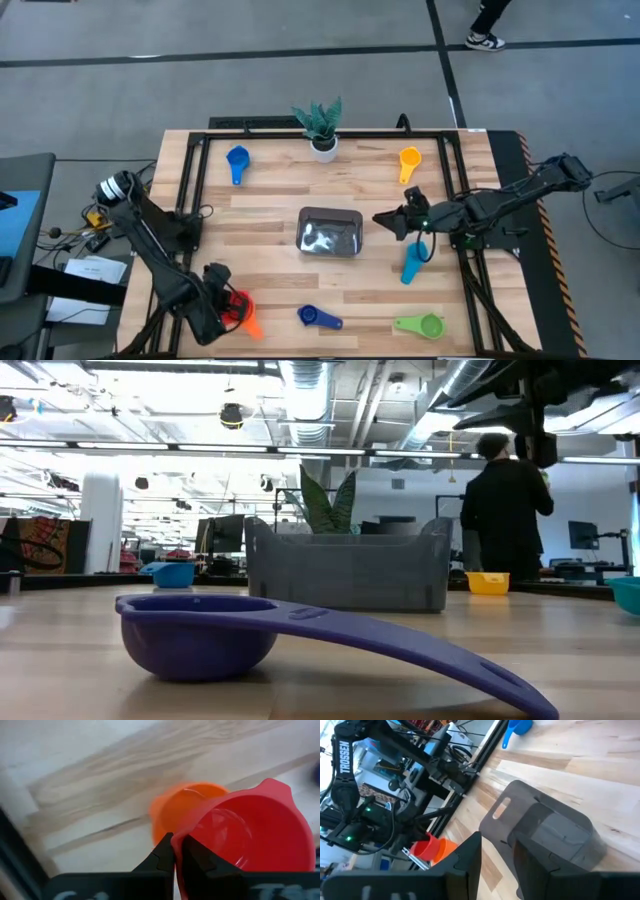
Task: Nest measuring cups in basket
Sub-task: Stack the red measuring cup on top of the orange measuring cup
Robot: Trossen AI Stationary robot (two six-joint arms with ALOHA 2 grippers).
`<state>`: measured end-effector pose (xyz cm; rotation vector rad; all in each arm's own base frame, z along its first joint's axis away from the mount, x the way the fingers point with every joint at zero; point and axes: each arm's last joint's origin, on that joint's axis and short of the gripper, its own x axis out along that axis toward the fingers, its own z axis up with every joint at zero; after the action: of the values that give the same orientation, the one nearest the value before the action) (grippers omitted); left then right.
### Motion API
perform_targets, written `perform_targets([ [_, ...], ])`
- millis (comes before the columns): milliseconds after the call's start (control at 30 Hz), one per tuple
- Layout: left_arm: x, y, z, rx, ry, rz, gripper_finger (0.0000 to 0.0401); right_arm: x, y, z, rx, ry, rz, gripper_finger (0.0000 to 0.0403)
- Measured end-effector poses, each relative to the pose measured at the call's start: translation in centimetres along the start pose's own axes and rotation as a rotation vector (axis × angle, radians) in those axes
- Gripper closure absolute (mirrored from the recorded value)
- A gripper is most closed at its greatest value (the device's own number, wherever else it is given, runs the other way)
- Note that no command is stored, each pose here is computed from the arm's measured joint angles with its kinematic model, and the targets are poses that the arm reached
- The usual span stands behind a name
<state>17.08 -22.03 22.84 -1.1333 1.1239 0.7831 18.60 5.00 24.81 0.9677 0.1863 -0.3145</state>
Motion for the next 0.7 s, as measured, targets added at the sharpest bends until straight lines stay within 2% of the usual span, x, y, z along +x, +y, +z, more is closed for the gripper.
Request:
perform_targets([
  [300,2.0,-0.5,-1.1,0.008,-0.014,0.05,0.0398,-0.7,0.5,-1.0,-0.025,-0.016,0.002,0.027],
  [700,2.1,-0.3,-0.9,0.005,-0.009,0.089,0.0386,-1.2,0.8,-1.6,-0.035,-0.03,0.016,0.0262],
])
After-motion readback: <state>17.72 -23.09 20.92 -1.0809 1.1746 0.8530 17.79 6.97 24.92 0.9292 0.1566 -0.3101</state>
